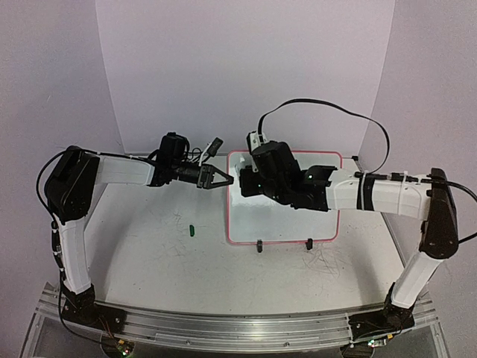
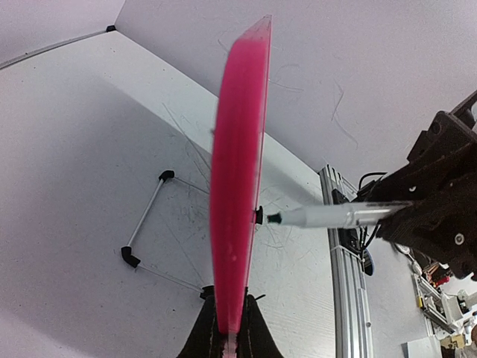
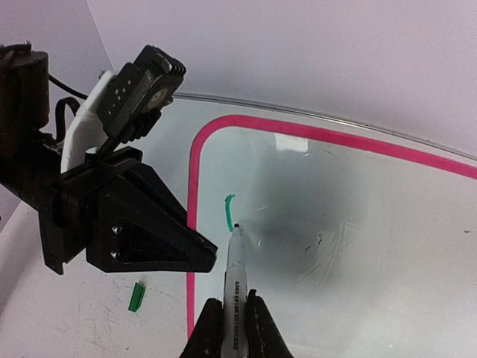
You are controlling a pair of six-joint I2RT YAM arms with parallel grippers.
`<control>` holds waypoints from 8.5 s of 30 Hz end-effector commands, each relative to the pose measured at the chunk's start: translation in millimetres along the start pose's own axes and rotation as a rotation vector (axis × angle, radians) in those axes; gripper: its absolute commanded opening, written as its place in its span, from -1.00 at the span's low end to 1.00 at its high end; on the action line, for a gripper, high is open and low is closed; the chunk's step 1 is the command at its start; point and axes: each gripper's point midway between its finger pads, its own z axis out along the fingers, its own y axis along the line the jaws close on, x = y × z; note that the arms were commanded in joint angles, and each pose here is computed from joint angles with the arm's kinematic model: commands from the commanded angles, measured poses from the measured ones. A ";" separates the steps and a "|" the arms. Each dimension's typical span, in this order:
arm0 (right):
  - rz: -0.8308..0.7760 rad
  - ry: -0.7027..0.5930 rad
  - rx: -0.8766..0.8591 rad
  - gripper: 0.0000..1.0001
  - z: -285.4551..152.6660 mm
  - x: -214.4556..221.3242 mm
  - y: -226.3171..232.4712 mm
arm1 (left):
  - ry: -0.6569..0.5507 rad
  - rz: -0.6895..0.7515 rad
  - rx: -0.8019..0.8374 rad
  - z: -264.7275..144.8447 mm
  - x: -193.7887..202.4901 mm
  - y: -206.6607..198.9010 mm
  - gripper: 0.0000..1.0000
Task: Write a sentence on the whiteboard
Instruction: Pick up the sentence from the whiteboard.
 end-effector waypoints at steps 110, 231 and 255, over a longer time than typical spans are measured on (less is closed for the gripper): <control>0.079 0.010 -0.036 -1.00 -14.5 7.1 -4.5 | -0.011 0.068 0.007 1.6 -8.3 -18.6 -1.00; 0.087 0.004 0.059 -1.00 -12.7 22.7 -38.2 | -0.008 0.068 0.014 3.7 -8.1 -21.1 -1.00; 0.081 -0.043 0.056 -1.00 -9.4 2.9 -32.4 | -0.010 0.074 0.017 3.4 -9.3 -23.9 -1.00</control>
